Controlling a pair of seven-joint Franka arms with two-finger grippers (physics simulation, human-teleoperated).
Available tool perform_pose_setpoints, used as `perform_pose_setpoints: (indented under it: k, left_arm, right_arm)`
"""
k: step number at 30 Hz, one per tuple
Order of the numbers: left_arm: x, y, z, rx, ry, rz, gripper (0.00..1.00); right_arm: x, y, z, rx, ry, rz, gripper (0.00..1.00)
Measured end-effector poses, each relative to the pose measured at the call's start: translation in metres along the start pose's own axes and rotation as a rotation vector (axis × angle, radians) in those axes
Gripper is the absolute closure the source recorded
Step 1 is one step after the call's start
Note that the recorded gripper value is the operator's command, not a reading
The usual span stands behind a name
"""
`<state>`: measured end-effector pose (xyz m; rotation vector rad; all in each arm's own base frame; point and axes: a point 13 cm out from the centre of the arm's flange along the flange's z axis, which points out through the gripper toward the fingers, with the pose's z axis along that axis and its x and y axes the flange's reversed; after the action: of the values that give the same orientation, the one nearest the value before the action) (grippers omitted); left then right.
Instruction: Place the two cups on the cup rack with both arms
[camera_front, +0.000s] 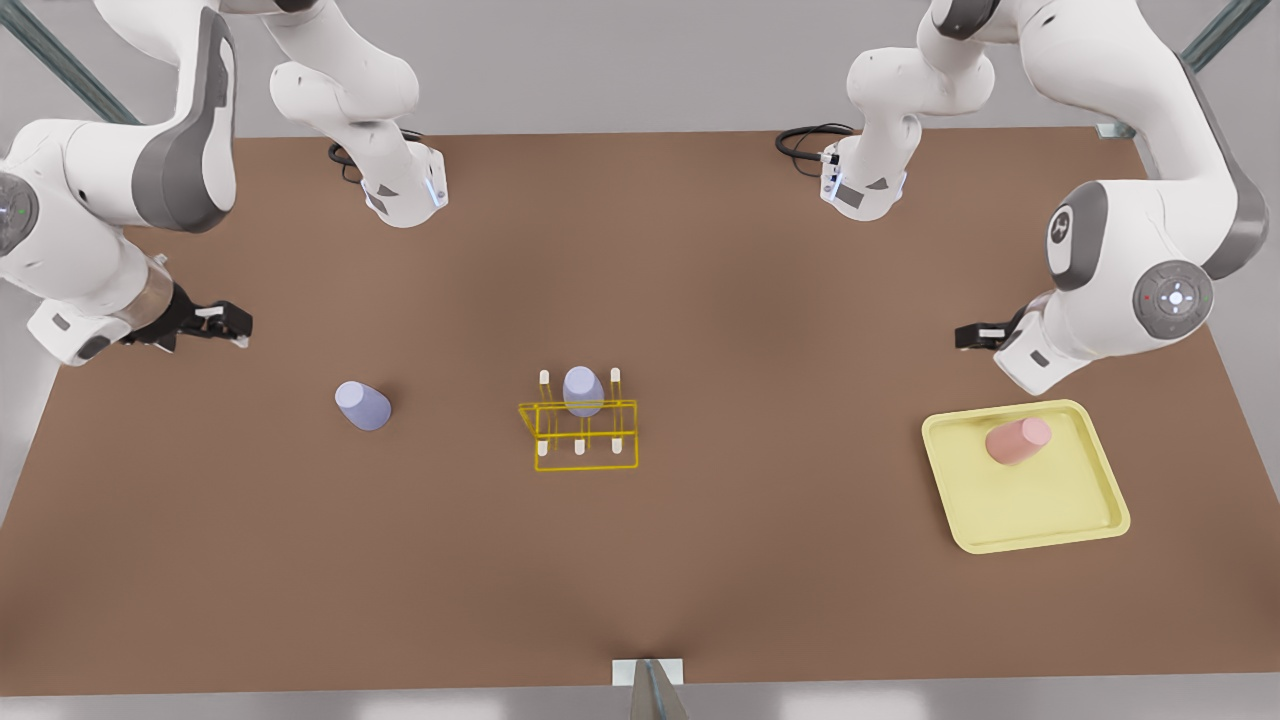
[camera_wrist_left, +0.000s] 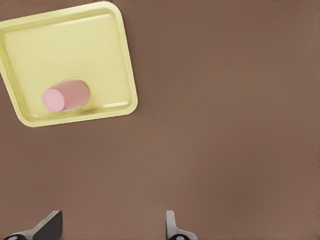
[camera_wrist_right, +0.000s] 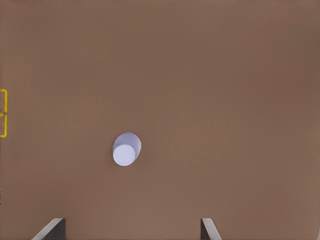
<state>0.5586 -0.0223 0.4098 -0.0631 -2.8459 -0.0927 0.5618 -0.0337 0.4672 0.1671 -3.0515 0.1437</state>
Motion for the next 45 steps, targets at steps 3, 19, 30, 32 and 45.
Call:
perform_pose_setpoints:
  k: [3, 19, 30, 32, 45]
  left_arm:
    - [-0.009, 0.004, 0.005, 0.006, -0.011, 0.000, 0.00]
    - [-0.099, 0.186, 0.255, 0.086, -0.029, -0.177, 0.00]
    - [-0.120, 0.210, 0.306, 0.061, -0.067, -0.146, 0.00]
    - [-0.121, 0.209, 0.313, 0.060, -0.063, -0.136, 0.00]
    - [-0.127, 0.203, 0.313, 0.049, -0.076, -0.094, 0.18]
  right_arm:
    - [-0.010, 0.016, 0.009, -0.003, -0.003, -0.039, 0.00]
    - [0.008, 0.055, 0.283, -0.091, 0.029, -0.045, 0.00]
    - [-0.003, 0.057, 0.339, -0.092, -0.120, 0.003, 0.00]
    - [-0.001, 0.058, 0.349, -0.095, -0.119, 0.010, 0.00]
    - [0.012, 0.062, 0.400, -0.092, -0.099, 0.023, 0.00]
